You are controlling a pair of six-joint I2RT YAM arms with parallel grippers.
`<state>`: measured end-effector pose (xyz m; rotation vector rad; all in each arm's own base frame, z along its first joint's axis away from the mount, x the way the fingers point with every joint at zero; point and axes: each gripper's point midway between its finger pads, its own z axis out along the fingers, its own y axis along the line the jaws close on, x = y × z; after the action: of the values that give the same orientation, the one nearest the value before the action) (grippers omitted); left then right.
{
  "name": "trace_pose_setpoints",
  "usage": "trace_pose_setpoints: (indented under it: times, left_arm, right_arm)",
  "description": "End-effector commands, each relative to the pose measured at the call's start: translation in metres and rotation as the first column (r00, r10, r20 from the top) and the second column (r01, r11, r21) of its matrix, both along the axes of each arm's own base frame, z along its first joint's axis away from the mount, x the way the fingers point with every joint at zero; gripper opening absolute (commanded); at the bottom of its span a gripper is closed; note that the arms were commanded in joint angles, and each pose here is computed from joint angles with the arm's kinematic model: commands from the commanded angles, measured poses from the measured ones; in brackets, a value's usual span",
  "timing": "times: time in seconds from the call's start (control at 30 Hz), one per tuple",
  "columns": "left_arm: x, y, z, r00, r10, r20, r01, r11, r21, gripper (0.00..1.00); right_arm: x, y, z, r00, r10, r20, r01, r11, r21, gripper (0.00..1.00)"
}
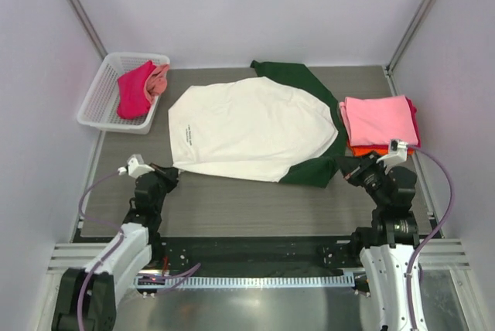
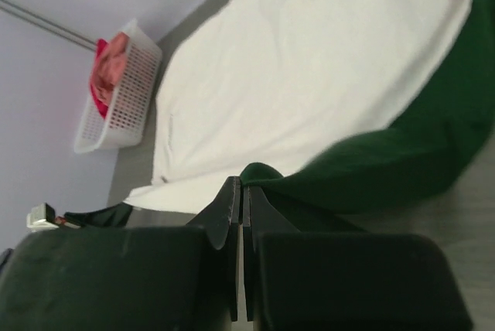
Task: Fold and stack the t-shirts
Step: Flatten the tshirt out, then fold the tshirt
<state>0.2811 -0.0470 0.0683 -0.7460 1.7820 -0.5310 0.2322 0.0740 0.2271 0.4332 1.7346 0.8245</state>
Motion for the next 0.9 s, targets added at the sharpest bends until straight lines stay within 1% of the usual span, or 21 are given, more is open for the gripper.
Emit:
trace_pose_setpoints:
  times: [0.0, 0.07, 0.17, 0.27, 0.33, 0.37, 0.43, 0.47, 0.5, 0.53, 0.57, 0.63, 0.67, 0.7, 0.87]
  left_arm:
    - [-0.009, 0.027, 0.005, 0.986, 0.165, 0.016, -0.165, 0.986, -0.022, 0.00]
    - [-0.014, 0.031, 0.007, 0.980, 0.195, 0.025, -0.194, 0.980, -0.040, 0.00]
    - [-0.020, 0.037, 0.015, 0.973, 0.226, 0.043, -0.224, 0.974, -0.044, 0.00]
    - [-0.021, 0.037, 0.022, 0.976, 0.208, 0.057, -0.208, 0.978, -0.017, 0.00]
    - [-0.017, 0.033, 0.030, 0.984, 0.165, 0.061, -0.167, 0.986, 0.022, 0.00]
    - [-0.015, 0.033, 0.031, 0.986, 0.159, 0.045, -0.161, 0.986, 0.047, 0.00]
    - [-0.010, 0.028, 0.035, 0.995, 0.102, 0.007, -0.102, 0.988, 0.114, 0.00]
    - [-0.002, 0.025, 0.038, 0.995, 0.084, -0.044, -0.078, 0.987, 0.138, 0.00]
    - [0.002, 0.024, 0.041, 0.995, 0.079, -0.068, -0.068, 0.987, 0.146, 0.00]
    - [0.003, 0.022, 0.034, 0.989, 0.071, -0.128, -0.050, 0.986, 0.159, 0.00]
    - [0.011, 0.018, 0.037, 0.986, 0.058, -0.157, -0.033, 0.987, 0.159, 0.00]
    - [0.016, 0.015, 0.030, 0.976, 0.050, -0.211, -0.019, 0.989, 0.148, 0.00]
    - [0.023, 0.013, 0.035, 0.976, 0.049, -0.211, -0.019, 0.990, 0.142, 0.00]
    - [0.024, 0.012, 0.023, 0.963, 0.052, -0.264, -0.014, 0.989, 0.146, 0.00]
    - [0.040, 0.007, 0.015, 0.937, 0.037, -0.347, 0.019, 0.987, 0.157, 0.00]
  right_arm:
    - [-0.015, -0.011, -0.028, 0.994, -0.066, -0.083, 0.062, 0.997, -0.050, 0.01]
    - [-0.015, -0.013, -0.029, 0.992, -0.070, -0.103, 0.064, 0.996, -0.066, 0.01]
    - [-0.005, -0.019, -0.023, 0.987, -0.084, -0.137, 0.069, 0.991, -0.111, 0.01]
    - [0.011, -0.024, -0.019, 0.984, -0.095, -0.150, 0.073, 0.987, -0.142, 0.01]
    - [0.025, -0.025, -0.020, 0.982, -0.090, -0.167, 0.067, 0.988, -0.139, 0.01]
    - [0.030, -0.024, -0.022, 0.980, -0.088, -0.177, 0.064, 0.989, -0.135, 0.01]
    - [0.041, -0.023, -0.015, 0.983, -0.081, -0.167, 0.060, 0.990, -0.130, 0.01]
    - [0.049, -0.024, -0.022, 0.976, -0.082, -0.204, 0.056, 0.990, -0.131, 0.01]
    - [0.055, -0.024, -0.013, 0.979, -0.086, -0.184, 0.060, 0.988, -0.140, 0.01]
    - [0.061, -0.023, -0.012, 0.978, -0.085, -0.191, 0.056, 0.987, -0.152, 0.01]
    - [0.069, -0.026, -0.016, 0.971, -0.100, -0.216, 0.064, 0.984, -0.165, 0.01]
    - [0.082, -0.025, 0.000, 0.975, -0.106, -0.195, 0.071, 0.981, -0.180, 0.01]
    - [0.088, -0.026, 0.004, 0.975, -0.116, -0.187, 0.080, 0.979, -0.190, 0.01]
    - [0.099, -0.027, 0.011, 0.975, -0.121, -0.185, 0.083, 0.976, -0.200, 0.01]
    - [0.131, -0.030, 0.028, 0.973, -0.145, -0.177, 0.097, 0.963, -0.253, 0.01]
